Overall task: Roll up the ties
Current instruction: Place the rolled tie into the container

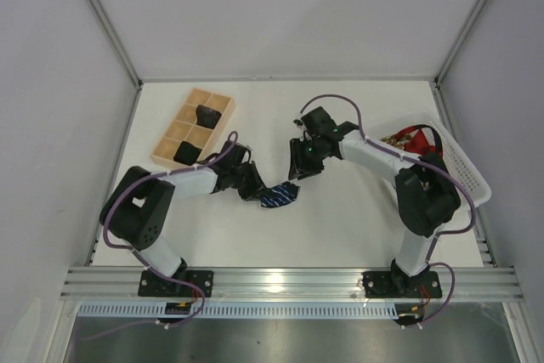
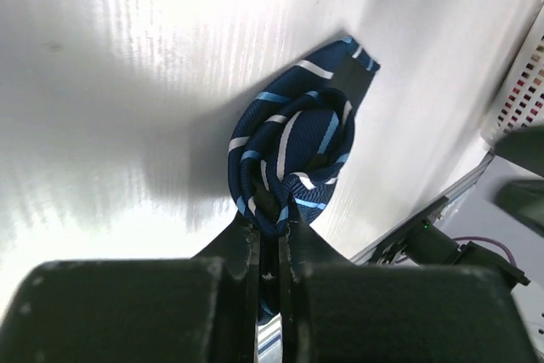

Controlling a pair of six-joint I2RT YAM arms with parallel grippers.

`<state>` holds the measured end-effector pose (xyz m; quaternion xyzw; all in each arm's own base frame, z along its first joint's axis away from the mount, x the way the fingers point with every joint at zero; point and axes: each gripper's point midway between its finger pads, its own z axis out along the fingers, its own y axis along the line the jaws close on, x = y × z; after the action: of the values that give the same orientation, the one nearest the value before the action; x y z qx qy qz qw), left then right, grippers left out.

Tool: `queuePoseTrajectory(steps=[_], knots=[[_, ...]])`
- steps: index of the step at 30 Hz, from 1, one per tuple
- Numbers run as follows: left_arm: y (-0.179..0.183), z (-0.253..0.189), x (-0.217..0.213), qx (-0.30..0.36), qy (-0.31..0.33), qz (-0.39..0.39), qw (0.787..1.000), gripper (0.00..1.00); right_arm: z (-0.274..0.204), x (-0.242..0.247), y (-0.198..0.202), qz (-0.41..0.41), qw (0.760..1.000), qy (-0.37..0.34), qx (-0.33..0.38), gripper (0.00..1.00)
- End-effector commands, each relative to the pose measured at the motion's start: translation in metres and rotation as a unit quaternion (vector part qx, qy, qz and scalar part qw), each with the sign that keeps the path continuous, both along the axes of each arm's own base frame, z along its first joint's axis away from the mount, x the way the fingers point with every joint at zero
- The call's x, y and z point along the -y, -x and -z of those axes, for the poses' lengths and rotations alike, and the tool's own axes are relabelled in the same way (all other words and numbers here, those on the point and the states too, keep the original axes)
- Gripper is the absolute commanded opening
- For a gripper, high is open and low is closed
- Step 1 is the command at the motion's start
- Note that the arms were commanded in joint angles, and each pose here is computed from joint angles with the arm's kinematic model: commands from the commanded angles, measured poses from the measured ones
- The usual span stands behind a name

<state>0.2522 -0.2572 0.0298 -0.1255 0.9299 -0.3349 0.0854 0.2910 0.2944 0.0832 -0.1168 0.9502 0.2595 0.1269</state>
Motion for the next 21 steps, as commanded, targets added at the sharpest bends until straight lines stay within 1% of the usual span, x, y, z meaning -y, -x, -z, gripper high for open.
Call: queuePoseTrajectory(steps=[1,3,4,7,8,10,11,15,17,18,21], knots=[[-0.013,-0.026,-0.012,0.034,-0.019,-0.003,0.999,0.00,-0.047,0.017,-0.002,0.010,0.999,-0.005,0.054,0.41],[-0.016,-0.035,-0.016,0.037,-0.017,-0.005,0.999,0.00,-0.045,0.026,0.004,0.019,0.999,0.000,0.050,0.41],[-0.019,-0.041,-0.015,0.042,-0.009,-0.004,0.999,0.00,-0.051,0.030,0.007,0.024,0.998,-0.003,0.057,0.41],[-0.027,-0.061,-0.020,0.053,0.013,-0.016,0.998,0.00,-0.052,0.038,0.016,0.031,0.998,-0.004,0.057,0.40],[-0.029,-0.064,-0.024,0.049,0.014,-0.025,0.998,0.01,-0.053,0.040,0.017,0.036,0.998,-0.005,0.057,0.40],[-0.037,-0.080,-0.028,0.059,0.021,-0.035,0.997,0.00,-0.051,0.043,0.023,0.038,0.998,-0.005,0.054,0.41],[-0.041,-0.082,-0.037,0.053,0.016,-0.051,0.997,0.00,-0.055,0.043,0.025,0.040,0.998,-0.008,0.057,0.41],[-0.065,-0.117,-0.052,0.071,0.050,-0.090,0.992,0.00,-0.059,0.049,0.032,0.041,0.997,-0.009,0.060,0.40],[-0.076,-0.126,-0.062,0.065,0.060,-0.110,0.990,0.01,-0.061,0.050,0.035,0.039,0.997,-0.010,0.061,0.41],[-0.085,-0.140,-0.064,0.076,0.065,-0.116,0.988,0.00,-0.065,0.051,0.037,0.036,0.997,-0.015,0.064,0.40],[-0.103,-0.151,-0.085,0.074,0.052,-0.162,0.983,0.01,-0.067,0.049,0.045,0.024,0.998,-0.028,0.055,0.40]])
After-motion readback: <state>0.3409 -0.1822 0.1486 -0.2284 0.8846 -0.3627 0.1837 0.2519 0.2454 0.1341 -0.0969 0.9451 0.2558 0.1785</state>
